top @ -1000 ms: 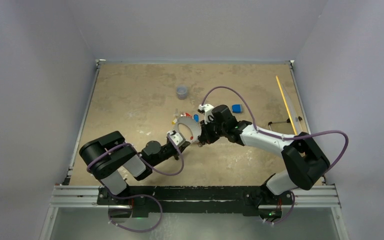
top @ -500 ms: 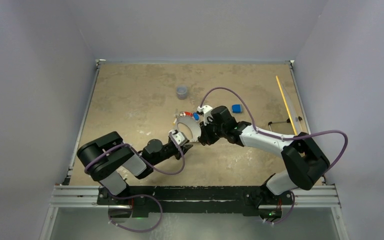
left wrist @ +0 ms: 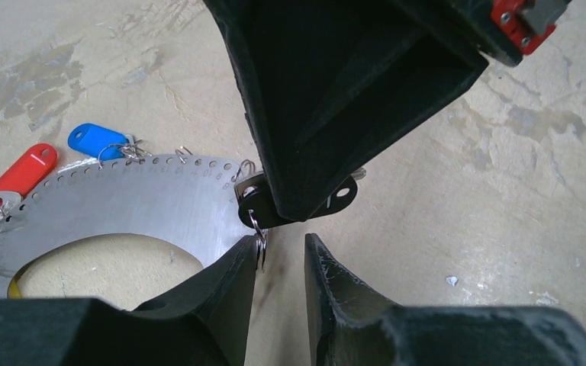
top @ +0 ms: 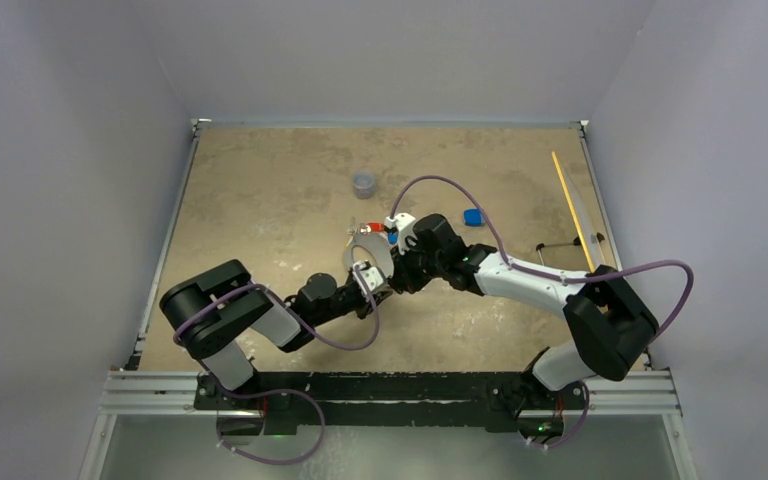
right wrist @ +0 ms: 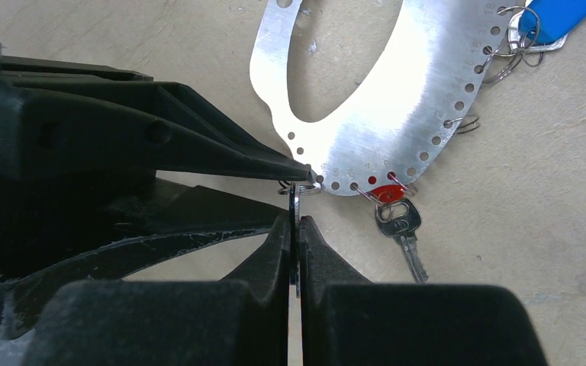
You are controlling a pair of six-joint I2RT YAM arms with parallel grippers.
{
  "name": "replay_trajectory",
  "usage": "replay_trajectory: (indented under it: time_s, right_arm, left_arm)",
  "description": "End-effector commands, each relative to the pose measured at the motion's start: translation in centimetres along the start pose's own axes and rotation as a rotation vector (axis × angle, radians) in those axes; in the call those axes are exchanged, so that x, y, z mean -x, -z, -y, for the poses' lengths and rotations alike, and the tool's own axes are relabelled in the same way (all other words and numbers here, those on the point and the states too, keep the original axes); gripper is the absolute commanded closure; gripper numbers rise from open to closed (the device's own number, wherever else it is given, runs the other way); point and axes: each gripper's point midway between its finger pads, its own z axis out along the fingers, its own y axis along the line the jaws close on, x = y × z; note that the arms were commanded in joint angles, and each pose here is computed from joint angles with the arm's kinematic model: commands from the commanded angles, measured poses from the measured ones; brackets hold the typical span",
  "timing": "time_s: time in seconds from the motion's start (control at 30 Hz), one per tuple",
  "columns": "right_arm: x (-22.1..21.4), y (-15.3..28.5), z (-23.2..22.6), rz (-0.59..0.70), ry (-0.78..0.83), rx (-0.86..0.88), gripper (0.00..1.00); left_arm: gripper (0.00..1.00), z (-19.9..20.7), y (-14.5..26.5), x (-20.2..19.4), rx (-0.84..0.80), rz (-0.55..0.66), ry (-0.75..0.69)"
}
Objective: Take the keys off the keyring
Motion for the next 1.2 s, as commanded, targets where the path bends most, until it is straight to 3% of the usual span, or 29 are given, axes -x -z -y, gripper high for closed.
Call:
replay_trajectory:
  time_s: [0.0,0.27,0.9,1.17]
  right_arm:
    - [2.3,0.4,-0.7,0.052,0.019,0.007,1.00]
    - [2.0,0.4,-0.7,0.046,0.021,0.005,1.00]
    - [-1.2,0.4,2.1,-0.016,-0.082,-0.044,1.00]
    - [-0.2,0.9,2.5,0.025,-0.095,-0.077,1.00]
  left_arm:
    - [0.75,-0.1,-0.3,-0.3,-0.003,-0.010,-0.050]
    - [1.00,-0.1,-0.5,0.0,-0.007,0.002,-0.060]
    - [1.00,0.4,2.3,1.6,0.020,0.116,0.036]
    - [1.00,0.0,2.8,1.1,0.051,0.094,0.049]
